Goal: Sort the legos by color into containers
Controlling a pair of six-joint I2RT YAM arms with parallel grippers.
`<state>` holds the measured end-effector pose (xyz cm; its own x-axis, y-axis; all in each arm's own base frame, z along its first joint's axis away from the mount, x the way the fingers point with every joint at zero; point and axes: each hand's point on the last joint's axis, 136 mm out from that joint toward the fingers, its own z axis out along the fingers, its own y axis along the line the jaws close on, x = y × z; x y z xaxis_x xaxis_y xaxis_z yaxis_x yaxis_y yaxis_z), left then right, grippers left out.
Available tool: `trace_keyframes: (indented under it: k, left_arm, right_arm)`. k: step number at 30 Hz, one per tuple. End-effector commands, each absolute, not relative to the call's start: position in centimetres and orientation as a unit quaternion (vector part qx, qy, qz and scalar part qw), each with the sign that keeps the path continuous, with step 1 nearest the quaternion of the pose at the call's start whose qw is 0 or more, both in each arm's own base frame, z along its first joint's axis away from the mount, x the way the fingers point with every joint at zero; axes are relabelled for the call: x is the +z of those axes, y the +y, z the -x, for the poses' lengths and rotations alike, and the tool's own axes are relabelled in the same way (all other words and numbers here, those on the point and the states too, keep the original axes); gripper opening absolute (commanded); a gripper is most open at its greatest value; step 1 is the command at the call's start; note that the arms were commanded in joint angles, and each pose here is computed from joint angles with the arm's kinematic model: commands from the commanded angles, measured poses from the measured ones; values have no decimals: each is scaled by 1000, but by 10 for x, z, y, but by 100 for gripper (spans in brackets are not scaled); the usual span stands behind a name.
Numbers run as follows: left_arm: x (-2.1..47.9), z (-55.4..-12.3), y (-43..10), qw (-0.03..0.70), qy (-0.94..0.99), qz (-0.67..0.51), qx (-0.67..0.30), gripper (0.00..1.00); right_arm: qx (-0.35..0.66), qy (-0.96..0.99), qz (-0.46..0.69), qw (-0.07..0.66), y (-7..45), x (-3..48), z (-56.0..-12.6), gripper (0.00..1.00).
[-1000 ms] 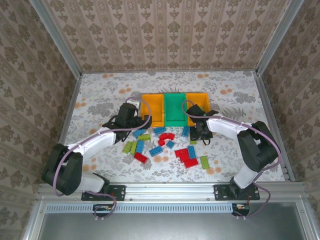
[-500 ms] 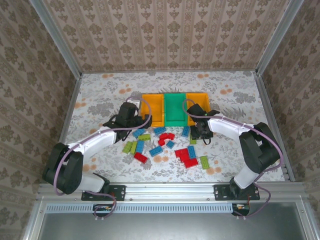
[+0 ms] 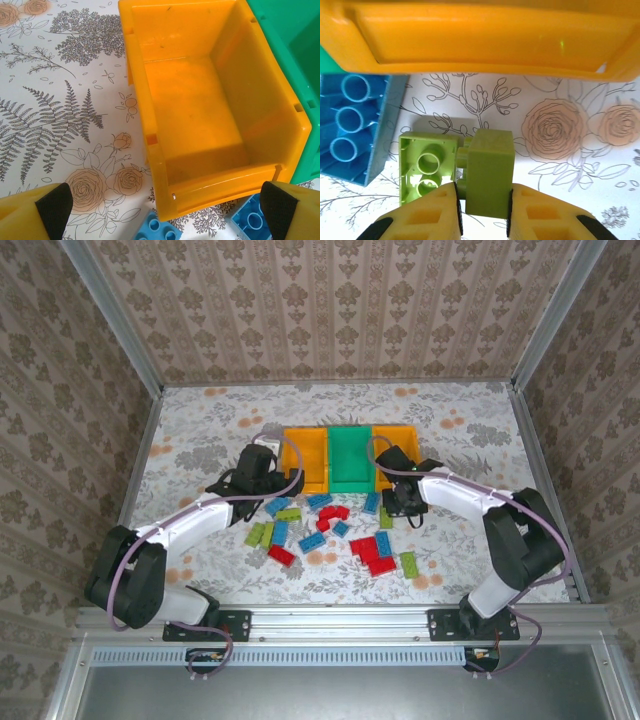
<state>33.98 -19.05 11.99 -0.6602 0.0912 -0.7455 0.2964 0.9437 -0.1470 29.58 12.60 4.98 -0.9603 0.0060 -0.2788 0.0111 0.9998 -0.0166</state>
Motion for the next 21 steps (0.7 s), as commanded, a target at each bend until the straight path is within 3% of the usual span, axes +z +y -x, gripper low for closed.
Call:
trace_keyframes:
  k: [1,8,21]
  left_arm:
    - [129,-344,-198,407,897,-110,-135,100]
    - [130,-343,-197,408,896,-109,-136,100]
    - [132,-340,-191,414,895,-104,-129,100]
  right_arm:
    - [-8,981,-18,192,121,87,-310,25]
    - [1,965,-38,259,115,125,-346,25]
    - [-1,971,-63,232,116,92,-402,28]
